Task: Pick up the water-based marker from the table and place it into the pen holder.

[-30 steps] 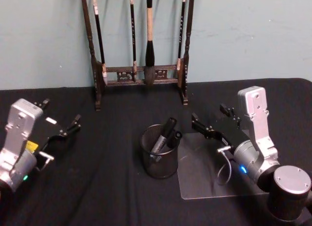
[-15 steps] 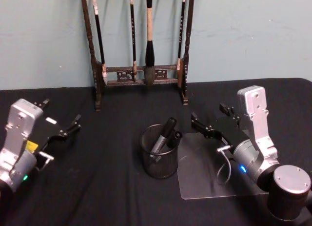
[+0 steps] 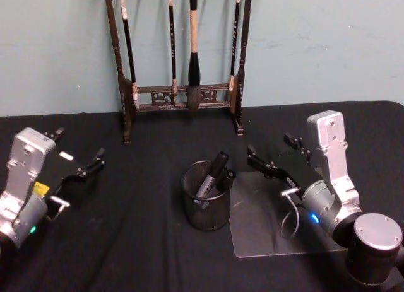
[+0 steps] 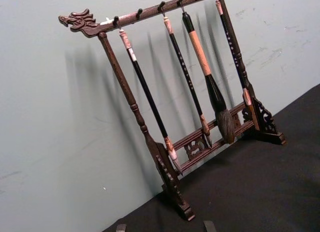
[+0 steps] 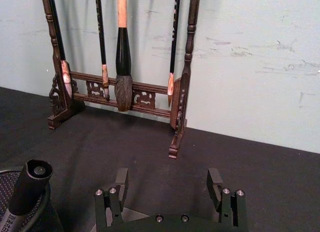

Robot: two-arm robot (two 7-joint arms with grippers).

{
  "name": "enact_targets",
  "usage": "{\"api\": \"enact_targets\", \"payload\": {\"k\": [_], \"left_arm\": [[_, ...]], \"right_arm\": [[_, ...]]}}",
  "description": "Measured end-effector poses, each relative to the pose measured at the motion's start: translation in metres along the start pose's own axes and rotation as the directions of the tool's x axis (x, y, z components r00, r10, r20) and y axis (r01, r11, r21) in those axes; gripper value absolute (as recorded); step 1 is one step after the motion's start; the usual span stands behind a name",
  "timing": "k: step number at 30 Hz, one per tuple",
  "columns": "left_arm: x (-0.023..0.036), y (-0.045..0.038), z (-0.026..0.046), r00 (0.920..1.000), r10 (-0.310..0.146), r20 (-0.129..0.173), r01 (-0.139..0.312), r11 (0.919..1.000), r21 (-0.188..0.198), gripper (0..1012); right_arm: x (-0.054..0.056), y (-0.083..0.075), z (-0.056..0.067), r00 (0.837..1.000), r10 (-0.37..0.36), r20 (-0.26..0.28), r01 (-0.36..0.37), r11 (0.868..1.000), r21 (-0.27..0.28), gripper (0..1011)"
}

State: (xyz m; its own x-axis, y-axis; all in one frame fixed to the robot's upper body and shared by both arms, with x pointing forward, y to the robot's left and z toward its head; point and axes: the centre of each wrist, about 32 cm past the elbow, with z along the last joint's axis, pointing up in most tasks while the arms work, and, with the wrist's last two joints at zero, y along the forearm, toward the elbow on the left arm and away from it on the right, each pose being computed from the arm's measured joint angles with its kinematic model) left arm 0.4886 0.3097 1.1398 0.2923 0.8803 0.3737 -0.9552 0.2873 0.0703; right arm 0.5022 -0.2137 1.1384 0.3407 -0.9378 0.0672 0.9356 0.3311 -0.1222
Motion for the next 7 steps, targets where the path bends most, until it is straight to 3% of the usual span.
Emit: {"api": "enact_targets", "payload": {"k": [7], "left_arm": [[0.0000,0.0000,0.0000,1.0000,0.000,0.000,0.000,1.0000,0.000,1001]], "right_arm": [[0.0000,0.0000,0.0000,1.000,0.000,0.000,0.000,1.000,0.000,1002]]}}
